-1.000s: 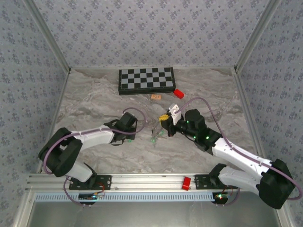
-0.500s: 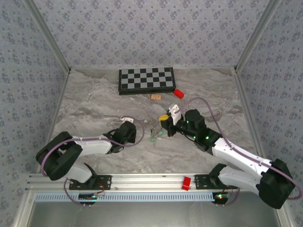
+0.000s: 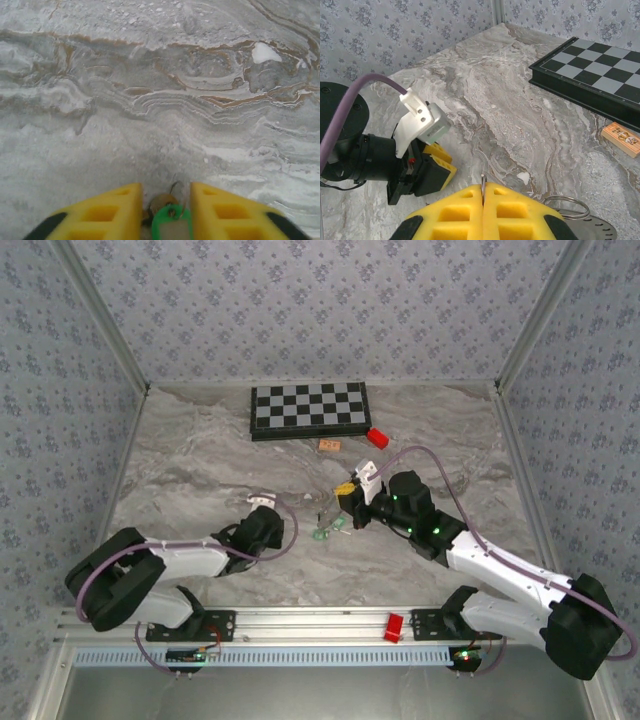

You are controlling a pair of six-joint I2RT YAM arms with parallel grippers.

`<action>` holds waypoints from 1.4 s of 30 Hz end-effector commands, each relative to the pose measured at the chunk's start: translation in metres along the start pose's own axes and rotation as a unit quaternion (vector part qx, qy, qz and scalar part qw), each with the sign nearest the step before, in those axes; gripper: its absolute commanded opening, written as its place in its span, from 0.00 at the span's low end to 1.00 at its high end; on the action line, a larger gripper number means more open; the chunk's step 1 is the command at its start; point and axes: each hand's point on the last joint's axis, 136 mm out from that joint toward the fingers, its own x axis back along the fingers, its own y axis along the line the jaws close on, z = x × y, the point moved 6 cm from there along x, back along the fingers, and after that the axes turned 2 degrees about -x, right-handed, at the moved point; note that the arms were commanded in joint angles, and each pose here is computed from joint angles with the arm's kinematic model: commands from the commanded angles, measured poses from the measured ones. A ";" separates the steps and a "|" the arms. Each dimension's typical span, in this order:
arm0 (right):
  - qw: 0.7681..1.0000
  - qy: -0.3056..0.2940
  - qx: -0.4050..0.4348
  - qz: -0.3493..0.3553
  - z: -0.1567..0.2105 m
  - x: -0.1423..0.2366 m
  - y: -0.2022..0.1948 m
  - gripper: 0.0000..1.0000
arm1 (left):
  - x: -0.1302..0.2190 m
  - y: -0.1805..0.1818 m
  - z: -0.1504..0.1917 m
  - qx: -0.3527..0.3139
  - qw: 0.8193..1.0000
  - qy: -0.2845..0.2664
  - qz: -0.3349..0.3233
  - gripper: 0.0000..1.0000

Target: Put the keys on the keyring

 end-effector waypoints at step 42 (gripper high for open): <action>1.000 -0.022 0.004 -0.001 -0.010 0.006 0.003 0.00 | -0.029 -0.014 -0.054 -0.060 0.899 0.432 -0.039 0.28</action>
